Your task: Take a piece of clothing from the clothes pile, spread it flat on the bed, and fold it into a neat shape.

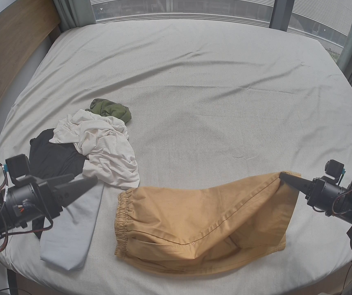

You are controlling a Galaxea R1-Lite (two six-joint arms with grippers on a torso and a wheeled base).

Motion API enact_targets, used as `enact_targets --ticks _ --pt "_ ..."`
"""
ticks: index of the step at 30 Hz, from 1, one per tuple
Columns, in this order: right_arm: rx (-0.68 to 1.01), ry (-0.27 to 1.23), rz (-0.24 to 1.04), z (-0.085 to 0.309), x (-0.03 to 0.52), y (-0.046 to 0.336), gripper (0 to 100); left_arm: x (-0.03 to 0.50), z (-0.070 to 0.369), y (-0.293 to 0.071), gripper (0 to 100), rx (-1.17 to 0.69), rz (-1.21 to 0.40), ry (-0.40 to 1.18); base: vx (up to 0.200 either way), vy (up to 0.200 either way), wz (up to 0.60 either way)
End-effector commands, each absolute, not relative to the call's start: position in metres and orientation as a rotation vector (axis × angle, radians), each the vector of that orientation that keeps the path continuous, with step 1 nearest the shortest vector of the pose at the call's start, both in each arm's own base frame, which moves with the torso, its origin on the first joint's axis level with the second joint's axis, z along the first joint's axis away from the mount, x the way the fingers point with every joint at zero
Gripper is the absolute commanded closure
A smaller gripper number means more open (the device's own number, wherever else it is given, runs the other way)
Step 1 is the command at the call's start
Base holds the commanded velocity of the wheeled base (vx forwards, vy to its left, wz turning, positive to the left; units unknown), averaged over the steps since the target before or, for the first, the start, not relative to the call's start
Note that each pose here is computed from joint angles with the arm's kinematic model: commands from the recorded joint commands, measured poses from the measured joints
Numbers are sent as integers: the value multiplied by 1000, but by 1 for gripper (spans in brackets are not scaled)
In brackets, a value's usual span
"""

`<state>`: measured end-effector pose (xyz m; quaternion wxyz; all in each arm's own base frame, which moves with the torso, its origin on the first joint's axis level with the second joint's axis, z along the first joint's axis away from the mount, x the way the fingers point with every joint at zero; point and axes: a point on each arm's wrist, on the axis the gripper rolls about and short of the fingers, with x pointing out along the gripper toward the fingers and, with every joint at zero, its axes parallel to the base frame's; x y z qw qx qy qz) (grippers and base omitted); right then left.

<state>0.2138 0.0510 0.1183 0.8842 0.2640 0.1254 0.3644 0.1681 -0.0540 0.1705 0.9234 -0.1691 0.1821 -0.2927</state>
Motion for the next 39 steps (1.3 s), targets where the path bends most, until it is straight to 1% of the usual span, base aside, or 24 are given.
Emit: enact_targets --ticks 1,5,13,15,39 --pt "553 274 749 115 216 50 100 166 152 -53 0 -357 -605 460 0 0 0" --pt "559 285 727 111 221 46 100 158 137 -52 0 -364 -630 526 0 0 0" --pt "562 292 720 109 223 45 100 162 119 -54 0 -371 -640 623 0 0 0" --pt "562 292 720 109 223 45 100 167 109 -56 0 -376 -637 678 0 0 0" --pt "566 306 719 106 224 45 100 199 57 -67 0 -368 -667 725 0 0 0"
